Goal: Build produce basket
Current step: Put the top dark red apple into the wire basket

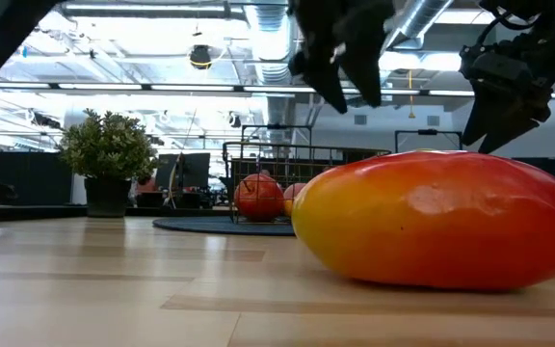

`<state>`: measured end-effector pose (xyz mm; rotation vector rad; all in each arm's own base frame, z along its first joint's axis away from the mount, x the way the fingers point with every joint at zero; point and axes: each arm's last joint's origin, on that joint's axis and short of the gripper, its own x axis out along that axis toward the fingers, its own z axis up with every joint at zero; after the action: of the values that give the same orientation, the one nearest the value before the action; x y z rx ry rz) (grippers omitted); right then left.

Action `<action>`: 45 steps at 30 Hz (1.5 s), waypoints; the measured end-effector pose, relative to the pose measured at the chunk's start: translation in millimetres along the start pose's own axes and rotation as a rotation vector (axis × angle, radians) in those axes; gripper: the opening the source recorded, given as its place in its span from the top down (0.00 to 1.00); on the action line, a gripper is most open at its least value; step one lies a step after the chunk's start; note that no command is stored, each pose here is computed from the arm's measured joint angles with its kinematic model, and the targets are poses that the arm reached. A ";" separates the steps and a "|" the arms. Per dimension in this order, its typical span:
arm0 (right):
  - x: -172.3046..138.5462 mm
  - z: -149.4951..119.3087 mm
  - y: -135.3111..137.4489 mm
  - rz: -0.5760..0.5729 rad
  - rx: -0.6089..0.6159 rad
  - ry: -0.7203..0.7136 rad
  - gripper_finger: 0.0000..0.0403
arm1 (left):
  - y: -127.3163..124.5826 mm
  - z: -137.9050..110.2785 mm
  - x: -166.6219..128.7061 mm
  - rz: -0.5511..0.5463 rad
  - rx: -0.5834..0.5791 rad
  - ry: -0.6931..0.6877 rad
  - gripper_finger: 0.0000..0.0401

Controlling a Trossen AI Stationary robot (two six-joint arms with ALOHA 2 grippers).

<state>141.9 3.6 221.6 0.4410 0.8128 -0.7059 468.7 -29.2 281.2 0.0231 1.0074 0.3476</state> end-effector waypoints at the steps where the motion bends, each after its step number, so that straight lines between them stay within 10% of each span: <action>1: 0.0 0.0 0.0 0.000 0.000 0.000 0.04 | -10.4 -3.8 -5.1 0.001 0.014 0.007 0.06; 8: 0.0 0.2 0.3 0.002 0.001 -0.002 0.04 | -53.4 -20.3 -14.6 0.073 0.064 -0.015 0.06; 45: 0.0 0.2 0.2 0.002 0.011 -0.002 0.04 | -39.3 -55.8 86.5 -0.064 0.027 0.101 0.06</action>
<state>142.2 3.6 221.8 0.4507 0.8066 -0.7086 475.0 -48.5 172.9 -0.0018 1.1108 0.2791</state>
